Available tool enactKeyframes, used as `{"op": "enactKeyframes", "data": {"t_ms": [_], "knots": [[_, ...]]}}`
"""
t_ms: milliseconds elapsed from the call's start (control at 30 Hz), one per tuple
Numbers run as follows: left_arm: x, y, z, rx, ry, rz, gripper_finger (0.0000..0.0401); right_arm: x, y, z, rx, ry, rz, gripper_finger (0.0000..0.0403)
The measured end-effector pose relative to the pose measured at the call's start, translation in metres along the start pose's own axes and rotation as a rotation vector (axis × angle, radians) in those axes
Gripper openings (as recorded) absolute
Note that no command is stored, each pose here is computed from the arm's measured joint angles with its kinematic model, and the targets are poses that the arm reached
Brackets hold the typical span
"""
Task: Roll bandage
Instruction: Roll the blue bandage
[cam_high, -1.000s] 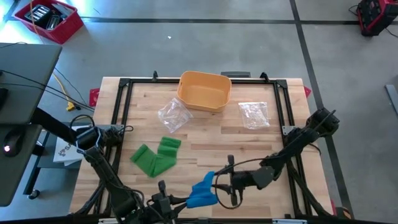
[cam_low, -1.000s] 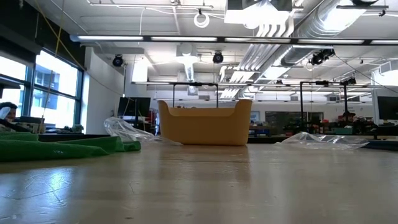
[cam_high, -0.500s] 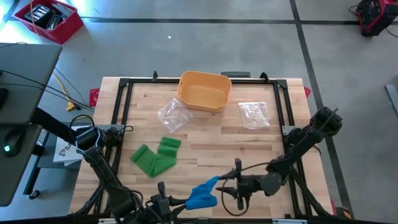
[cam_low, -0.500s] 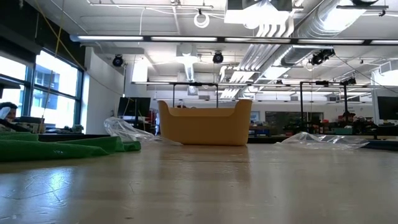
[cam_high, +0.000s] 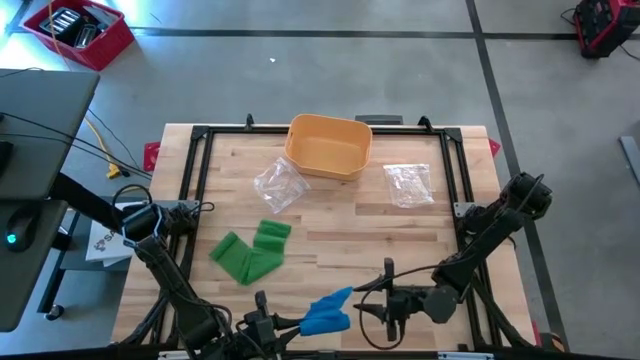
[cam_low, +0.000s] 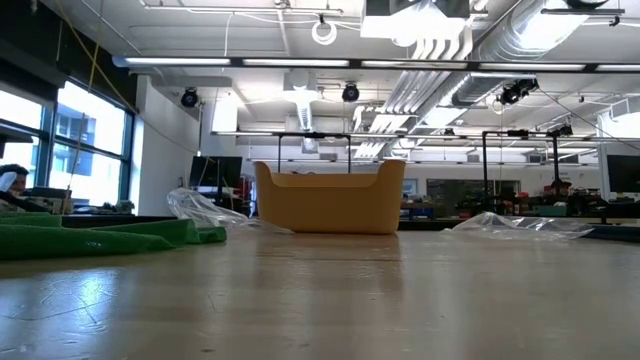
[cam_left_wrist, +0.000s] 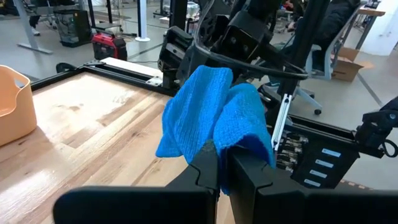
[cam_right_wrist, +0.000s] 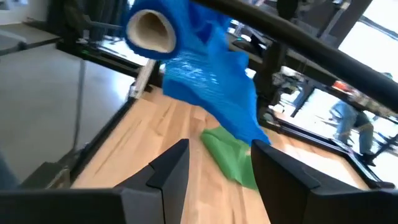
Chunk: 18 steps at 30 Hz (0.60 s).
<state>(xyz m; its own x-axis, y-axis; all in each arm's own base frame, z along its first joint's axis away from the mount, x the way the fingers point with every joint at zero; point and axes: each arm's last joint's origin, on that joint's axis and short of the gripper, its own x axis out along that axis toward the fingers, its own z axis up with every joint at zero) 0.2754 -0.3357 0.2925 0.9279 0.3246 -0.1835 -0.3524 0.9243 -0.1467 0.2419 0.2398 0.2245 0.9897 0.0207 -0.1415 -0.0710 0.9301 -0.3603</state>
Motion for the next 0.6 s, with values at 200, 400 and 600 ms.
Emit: {"op": "enactKeyframes", "data": {"t_ms": [200, 400, 600], "knots": [[0.000, 0.000, 0.000, 0.001, 0.001, -0.001, 0.0010, -0.006, 0.004, 0.001, 0.008, 0.009, -0.061, 0.0165], [0.000, 0.000, 0.000, 0.001, 0.010, -0.011, 0.0010, 0.005, -0.004, -0.001, 0.041, -0.003, 0.028, 0.0165], [0.003, 0.001, 0.000, -0.001, 0.009, -0.004, 0.0010, 0.019, -0.014, -0.002, 0.073, -0.044, 0.187, 0.0165]]}}
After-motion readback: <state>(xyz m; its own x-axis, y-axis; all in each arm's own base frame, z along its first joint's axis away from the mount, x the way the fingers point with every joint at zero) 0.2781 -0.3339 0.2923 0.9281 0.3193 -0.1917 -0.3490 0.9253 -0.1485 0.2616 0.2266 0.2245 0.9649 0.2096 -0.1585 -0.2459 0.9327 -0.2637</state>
